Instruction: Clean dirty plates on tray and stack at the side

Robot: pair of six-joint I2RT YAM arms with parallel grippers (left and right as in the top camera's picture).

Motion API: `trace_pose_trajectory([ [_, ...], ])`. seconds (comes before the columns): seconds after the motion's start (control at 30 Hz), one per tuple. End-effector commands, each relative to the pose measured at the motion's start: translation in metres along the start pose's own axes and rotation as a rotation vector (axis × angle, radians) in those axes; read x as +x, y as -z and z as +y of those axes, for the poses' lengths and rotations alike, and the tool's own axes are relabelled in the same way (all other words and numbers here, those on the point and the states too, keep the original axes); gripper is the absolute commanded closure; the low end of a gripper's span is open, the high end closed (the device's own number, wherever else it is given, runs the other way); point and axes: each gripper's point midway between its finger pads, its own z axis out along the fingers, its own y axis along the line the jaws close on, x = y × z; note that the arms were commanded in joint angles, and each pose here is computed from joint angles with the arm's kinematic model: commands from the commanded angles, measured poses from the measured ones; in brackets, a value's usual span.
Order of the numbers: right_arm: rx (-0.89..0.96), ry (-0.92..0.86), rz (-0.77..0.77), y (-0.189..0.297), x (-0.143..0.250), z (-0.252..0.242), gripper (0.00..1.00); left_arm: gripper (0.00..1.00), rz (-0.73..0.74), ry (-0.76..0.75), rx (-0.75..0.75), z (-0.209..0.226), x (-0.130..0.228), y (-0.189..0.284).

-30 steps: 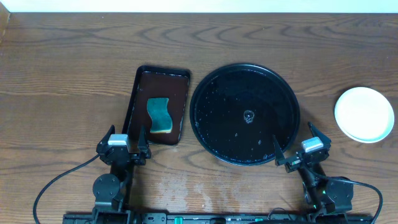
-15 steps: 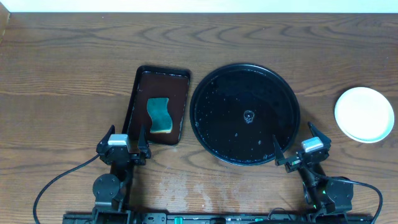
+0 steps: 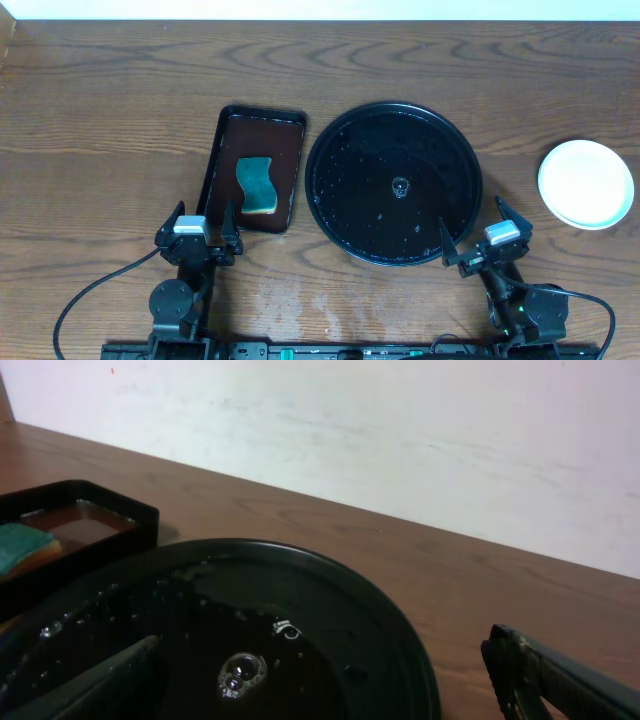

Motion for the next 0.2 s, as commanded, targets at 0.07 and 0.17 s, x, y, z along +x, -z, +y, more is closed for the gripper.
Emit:
trace_pose_trajectory([
  [0.07,0.012,0.007,-0.001,0.0001,0.0009,-0.0022,0.01,0.18,0.005,0.0,-0.01,0.0023,0.0019,0.0002],
  [0.17,0.012,0.007,-0.001,0.0001,0.0009,-0.0022,0.01,0.18,0.005,0.0,-0.01,0.0023,0.002,0.0002],
])
